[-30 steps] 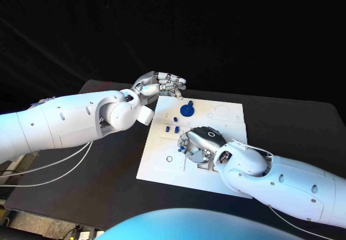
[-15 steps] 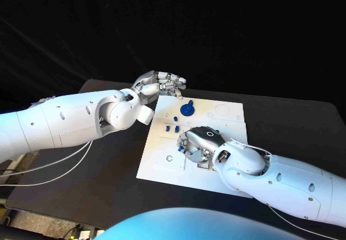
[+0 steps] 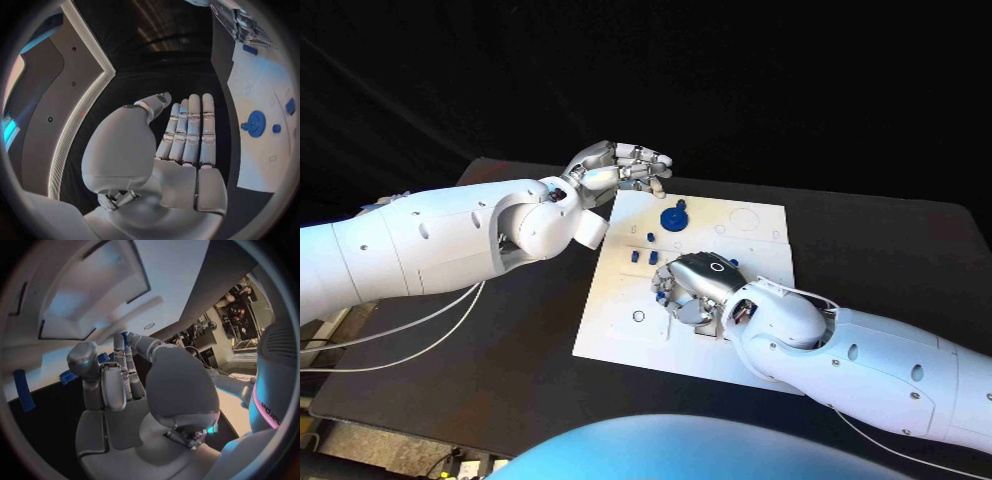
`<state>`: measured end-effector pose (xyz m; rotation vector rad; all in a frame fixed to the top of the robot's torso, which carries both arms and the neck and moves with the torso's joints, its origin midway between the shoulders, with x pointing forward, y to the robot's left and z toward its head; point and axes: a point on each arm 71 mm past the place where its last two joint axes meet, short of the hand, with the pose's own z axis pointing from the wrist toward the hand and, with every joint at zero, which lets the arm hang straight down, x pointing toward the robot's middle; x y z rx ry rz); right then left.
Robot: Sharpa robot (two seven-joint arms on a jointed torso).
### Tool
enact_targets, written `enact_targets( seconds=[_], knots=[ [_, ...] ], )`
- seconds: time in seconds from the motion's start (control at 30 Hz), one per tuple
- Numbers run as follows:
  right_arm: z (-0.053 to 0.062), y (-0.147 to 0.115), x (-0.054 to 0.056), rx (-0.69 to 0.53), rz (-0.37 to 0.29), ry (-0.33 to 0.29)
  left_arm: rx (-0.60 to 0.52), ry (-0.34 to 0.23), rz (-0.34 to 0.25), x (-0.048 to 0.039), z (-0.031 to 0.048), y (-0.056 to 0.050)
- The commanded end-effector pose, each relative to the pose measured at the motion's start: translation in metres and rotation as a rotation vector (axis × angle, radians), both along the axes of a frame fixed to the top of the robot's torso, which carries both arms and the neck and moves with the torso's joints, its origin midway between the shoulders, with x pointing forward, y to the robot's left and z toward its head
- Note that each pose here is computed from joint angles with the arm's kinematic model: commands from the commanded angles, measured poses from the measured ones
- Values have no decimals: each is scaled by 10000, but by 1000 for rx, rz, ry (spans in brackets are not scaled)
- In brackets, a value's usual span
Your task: Assemble the parts on the task board
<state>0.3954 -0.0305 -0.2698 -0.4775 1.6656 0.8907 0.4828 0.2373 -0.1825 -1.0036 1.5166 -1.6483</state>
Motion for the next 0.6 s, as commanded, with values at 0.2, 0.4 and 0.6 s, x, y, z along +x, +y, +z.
enact_targets(
  seconds=[0.2,0.4,0.6],
  knots=[
    [-36,-33,-7,5,-14,4,-6,-4,-19,-8,9,-19],
    [9,-112,-12,50,-52,-10,-6,-3,-18,-8,9,-13],
    [143,-314,-46,90,-89,-11,-4,-3,-15,-9,9,2]
  ],
)
